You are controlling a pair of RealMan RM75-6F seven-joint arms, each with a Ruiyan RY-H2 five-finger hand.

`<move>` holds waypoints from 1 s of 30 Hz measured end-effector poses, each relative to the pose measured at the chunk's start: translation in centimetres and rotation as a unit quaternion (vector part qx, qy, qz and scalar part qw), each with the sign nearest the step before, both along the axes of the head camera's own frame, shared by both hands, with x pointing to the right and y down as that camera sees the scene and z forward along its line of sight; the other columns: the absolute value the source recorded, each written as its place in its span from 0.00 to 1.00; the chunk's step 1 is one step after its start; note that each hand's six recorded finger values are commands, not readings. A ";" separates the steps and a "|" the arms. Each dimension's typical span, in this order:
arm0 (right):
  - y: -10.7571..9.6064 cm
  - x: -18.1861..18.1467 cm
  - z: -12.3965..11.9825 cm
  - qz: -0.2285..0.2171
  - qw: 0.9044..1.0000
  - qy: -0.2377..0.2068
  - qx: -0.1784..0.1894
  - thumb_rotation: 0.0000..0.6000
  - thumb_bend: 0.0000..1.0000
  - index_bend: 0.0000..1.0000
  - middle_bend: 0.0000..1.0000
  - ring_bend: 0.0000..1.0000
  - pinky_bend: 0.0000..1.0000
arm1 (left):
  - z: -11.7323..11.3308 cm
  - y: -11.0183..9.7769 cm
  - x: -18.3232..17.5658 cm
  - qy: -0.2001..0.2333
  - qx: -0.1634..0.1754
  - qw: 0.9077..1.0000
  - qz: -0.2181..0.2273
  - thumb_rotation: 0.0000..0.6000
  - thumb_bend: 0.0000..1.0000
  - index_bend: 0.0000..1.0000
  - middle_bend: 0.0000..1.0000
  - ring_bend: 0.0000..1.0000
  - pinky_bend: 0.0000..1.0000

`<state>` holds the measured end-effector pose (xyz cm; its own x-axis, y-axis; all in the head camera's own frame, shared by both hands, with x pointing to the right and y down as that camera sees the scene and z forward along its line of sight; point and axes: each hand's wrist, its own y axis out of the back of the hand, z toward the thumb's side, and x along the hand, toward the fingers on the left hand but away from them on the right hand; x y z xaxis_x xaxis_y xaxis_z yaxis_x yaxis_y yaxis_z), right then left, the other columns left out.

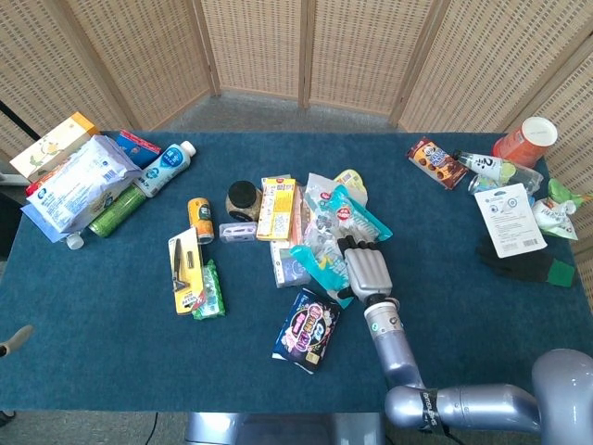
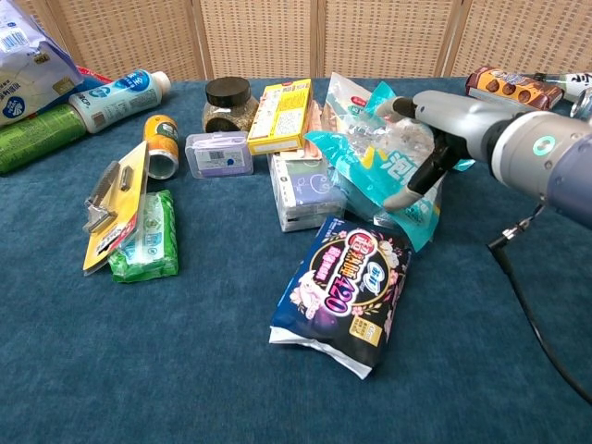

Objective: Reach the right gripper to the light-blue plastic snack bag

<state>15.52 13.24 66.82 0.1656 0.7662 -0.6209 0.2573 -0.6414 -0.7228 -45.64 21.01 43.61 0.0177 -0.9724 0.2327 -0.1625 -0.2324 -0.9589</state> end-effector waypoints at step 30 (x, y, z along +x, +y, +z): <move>-0.5 1.4 -1.1 0.044 0.992 -0.034 0.110 1.00 0.17 0.65 0.64 0.38 0.69 | 0.1 0.0 0.0 -0.005 -0.002 1.000 0.000 1.00 0.00 0.10 0.00 0.00 0.00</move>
<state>16.94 12.70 65.73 0.1267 0.8954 -0.4268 0.3581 -0.4426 -0.8221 -45.60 21.05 43.72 0.0155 -0.9717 0.2358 -0.1525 -0.2354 -0.9599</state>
